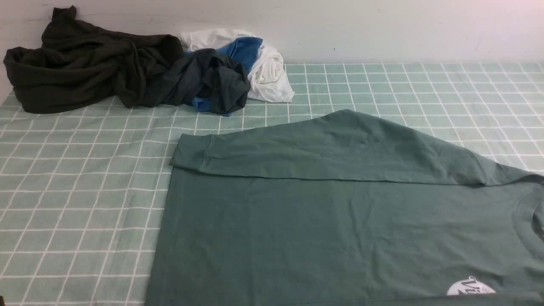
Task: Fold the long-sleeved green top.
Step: Use the left arm to clamp the cuff closest to it
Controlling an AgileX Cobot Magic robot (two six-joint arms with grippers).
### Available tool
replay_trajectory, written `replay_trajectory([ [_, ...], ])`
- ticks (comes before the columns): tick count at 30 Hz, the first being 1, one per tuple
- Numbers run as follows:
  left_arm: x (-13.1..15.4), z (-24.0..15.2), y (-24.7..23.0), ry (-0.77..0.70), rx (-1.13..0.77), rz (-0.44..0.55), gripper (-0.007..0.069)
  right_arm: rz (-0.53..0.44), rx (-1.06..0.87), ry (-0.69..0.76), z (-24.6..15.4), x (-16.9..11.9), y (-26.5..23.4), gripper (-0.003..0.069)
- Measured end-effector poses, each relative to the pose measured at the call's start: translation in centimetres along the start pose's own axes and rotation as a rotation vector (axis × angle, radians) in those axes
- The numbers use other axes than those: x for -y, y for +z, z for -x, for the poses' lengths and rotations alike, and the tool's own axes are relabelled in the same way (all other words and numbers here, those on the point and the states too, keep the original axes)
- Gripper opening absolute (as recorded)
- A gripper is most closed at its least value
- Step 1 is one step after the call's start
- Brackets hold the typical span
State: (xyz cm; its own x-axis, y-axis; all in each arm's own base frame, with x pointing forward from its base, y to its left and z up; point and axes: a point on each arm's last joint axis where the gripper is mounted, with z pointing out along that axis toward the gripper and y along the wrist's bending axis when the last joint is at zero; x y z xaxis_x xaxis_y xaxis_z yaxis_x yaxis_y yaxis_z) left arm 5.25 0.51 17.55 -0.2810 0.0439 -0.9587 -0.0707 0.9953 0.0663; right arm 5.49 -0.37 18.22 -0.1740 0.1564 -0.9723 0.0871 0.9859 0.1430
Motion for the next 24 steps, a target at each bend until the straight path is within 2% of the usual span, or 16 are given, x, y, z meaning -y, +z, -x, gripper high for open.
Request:
replay_trajectory([
  [19, 0.02, 0.0, 0.0, 0.001, 0.0, -0.004, -0.0003, 0.0, 0.0, 0.0, 0.0, 0.0, 0.0, -0.0014],
  [24, 0.46, 0.03, -0.02, 0.024, 0.006, -0.085, -0.0003, 0.0, 0.0, 0.0, 0.0, 0.0, 0.0, -0.0014],
])
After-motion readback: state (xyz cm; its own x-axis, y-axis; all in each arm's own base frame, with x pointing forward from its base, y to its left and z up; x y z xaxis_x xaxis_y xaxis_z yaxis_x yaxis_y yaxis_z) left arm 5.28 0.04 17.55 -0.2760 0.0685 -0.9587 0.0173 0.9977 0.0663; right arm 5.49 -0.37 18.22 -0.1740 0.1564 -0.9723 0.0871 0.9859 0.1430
